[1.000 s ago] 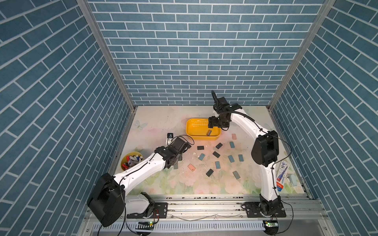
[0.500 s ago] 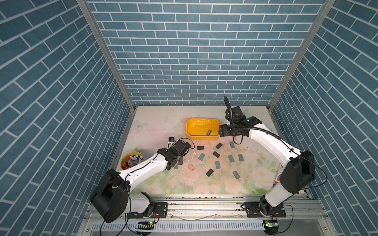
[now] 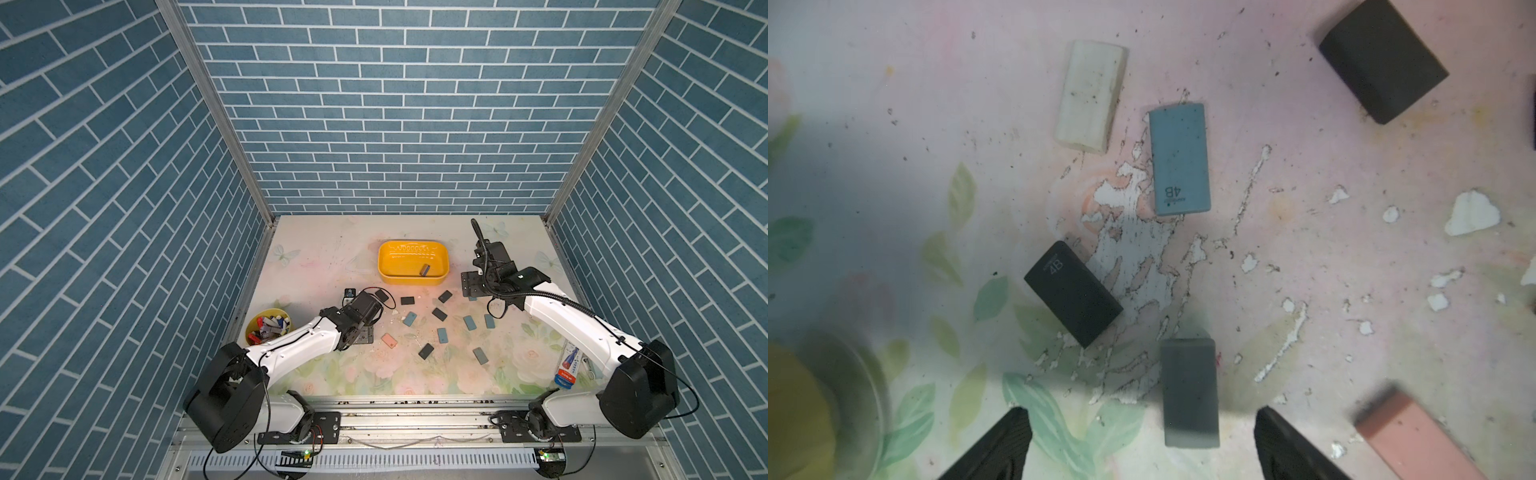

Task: Put the eraser in the storage box
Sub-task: Pick up the eraser from the center of the board.

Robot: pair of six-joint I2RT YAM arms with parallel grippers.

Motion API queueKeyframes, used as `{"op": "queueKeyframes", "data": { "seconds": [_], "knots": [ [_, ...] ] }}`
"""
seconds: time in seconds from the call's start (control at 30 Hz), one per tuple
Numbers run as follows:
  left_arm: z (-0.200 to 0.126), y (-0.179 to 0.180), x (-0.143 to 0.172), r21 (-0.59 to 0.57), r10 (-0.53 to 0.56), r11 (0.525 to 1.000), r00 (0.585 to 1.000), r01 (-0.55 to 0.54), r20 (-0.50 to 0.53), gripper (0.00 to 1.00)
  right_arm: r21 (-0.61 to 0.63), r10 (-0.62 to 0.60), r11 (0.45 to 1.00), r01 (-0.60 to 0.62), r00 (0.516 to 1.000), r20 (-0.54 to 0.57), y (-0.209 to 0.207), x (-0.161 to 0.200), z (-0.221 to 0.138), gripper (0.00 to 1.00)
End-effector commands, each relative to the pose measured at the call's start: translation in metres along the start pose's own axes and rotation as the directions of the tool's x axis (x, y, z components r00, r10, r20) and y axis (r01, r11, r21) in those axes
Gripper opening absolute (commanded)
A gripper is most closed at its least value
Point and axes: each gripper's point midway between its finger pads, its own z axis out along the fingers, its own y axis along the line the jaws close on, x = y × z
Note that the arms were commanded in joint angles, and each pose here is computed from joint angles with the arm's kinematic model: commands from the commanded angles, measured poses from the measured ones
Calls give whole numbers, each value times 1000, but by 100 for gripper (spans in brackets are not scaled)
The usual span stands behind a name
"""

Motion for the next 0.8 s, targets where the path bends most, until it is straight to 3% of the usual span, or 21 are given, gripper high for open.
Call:
{"op": "queueKeyframes", "data": {
  "seconds": [0.0,0.77],
  "knots": [
    [6,-5,11,11,-6,1000,999,7,-38,88,23,34,999,-35,998,59,-5,-8,-4,86],
    [20,-4,22,-32,-6,999,996,3,-85,76,-38,84,996,-82,995,52,1,14,10,84]
  ]
}}
